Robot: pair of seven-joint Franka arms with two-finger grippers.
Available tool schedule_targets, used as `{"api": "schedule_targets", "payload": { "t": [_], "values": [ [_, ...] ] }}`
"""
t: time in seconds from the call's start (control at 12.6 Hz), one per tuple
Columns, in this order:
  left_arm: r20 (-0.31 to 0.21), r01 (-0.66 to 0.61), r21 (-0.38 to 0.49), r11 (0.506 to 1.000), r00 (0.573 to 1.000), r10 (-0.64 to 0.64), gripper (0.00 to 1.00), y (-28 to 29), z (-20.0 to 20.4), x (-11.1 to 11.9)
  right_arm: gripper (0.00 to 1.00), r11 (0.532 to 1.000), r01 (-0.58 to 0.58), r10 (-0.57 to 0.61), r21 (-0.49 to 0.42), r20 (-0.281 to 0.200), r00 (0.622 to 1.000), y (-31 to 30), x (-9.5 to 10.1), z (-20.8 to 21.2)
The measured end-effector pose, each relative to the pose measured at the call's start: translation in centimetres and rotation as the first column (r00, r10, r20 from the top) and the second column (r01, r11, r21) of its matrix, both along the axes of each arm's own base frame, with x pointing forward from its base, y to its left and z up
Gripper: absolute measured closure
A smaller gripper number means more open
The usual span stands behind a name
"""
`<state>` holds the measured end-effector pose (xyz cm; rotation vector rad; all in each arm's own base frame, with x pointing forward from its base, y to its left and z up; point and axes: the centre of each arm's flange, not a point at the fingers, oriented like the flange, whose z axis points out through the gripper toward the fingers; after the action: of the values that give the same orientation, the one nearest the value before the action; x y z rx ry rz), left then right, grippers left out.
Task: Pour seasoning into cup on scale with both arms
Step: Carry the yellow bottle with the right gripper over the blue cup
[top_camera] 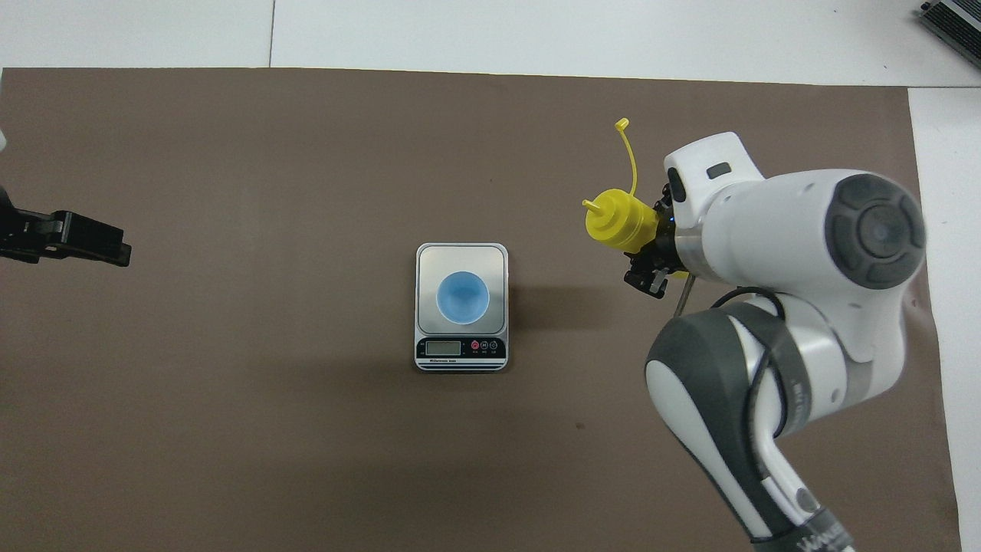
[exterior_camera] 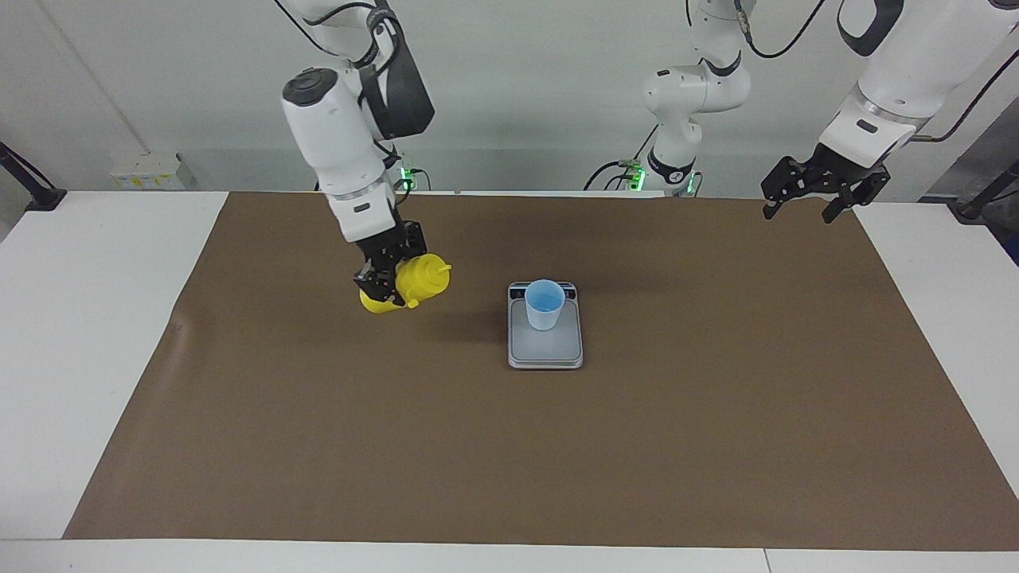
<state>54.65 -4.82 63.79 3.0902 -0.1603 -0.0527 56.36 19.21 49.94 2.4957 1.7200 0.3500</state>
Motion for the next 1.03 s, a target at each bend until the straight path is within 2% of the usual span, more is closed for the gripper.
{"api": "schedule_targets", "payload": {
  "t": [0.16, 0.32, 0.55, 1.03],
  "values": [
    [0.0, 0.0, 0.0, 1.0, 1.0, 0.0, 0.0, 0.0, 0.0, 0.0, 0.48, 0.98, -0.106, 0.115, -0.168, 0.046, 0.992, 3.5, -1.1, -0.6],
    [0.0, 0.0, 0.0, 1.0, 1.0, 0.0, 0.0, 0.0, 0.0, 0.0, 0.48, 0.955, -0.163, 0.181, -0.248, 0.05, 0.982, 5.9, -1.7, -1.8],
    [0.0, 0.0, 0.0, 1.0, 1.0, 0.0, 0.0, 0.0, 0.0, 0.0, 0.48, 0.876, -0.268, 0.313, -0.4, 0.049, 0.949, 9.0, -2.6, -3.9],
    [0.0, 0.0, 0.0, 1.0, 1.0, 0.0, 0.0, 0.0, 0.0, 0.0, 0.48, 0.756, -0.326, 0.431, -0.569, 0.058, 0.9, 13.1, -4.1, -6.5]
  ]
}}
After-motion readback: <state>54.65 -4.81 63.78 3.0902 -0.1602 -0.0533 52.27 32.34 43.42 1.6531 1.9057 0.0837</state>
